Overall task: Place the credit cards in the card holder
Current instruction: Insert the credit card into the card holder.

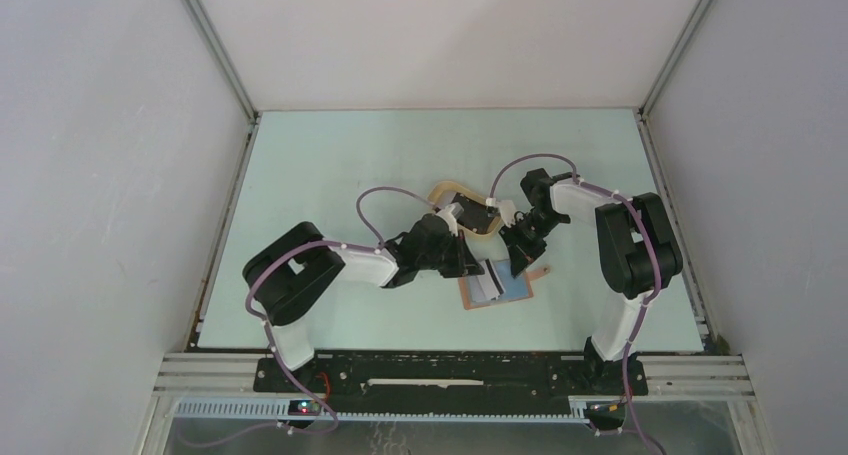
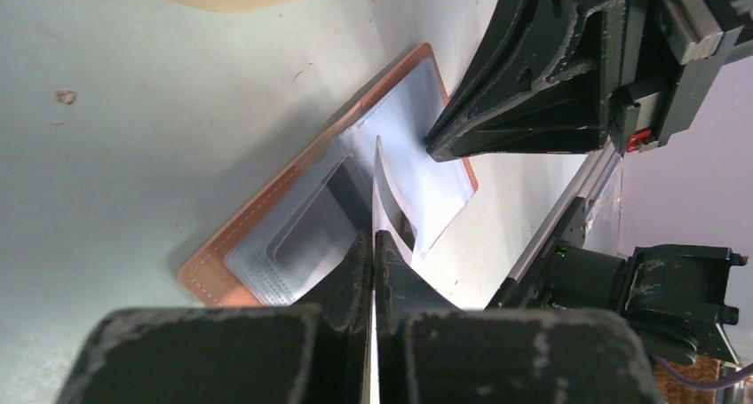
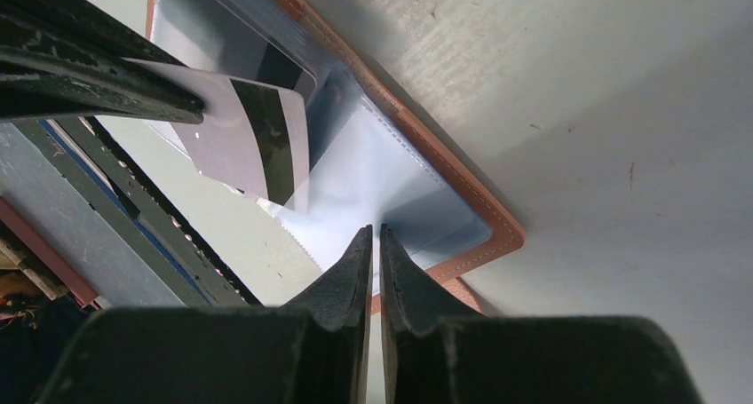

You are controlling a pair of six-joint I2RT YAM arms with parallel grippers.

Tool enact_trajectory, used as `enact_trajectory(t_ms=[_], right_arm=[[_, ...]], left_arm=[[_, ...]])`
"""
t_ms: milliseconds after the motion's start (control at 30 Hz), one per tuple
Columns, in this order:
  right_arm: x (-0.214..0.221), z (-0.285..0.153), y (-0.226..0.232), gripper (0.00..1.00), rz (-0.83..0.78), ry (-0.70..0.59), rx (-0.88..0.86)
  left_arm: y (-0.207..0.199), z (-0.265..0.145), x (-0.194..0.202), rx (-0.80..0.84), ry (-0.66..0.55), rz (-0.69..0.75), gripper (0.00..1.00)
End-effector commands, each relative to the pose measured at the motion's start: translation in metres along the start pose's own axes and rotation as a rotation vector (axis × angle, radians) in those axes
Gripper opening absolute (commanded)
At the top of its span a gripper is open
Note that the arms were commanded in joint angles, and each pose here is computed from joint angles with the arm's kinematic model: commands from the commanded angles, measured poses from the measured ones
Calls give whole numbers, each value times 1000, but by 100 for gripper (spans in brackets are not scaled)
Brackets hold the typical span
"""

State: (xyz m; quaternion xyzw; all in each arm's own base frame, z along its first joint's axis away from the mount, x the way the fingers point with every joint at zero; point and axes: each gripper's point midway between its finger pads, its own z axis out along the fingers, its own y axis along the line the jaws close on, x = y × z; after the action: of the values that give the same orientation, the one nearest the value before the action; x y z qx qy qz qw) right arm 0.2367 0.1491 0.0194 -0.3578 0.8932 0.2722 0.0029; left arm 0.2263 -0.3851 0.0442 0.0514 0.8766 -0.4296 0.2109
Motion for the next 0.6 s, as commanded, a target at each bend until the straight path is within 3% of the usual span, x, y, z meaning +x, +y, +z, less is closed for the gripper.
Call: enact_trajectory(t_ms=[0,567], right_arm=[[-6,-3,-3,14,-9,-5,24],[-15,-15,5,20,-36,-65,3]], left_arm=[[-2,5,1,11,-20,-8,0],[10,6,18,16,-2,-89,0]])
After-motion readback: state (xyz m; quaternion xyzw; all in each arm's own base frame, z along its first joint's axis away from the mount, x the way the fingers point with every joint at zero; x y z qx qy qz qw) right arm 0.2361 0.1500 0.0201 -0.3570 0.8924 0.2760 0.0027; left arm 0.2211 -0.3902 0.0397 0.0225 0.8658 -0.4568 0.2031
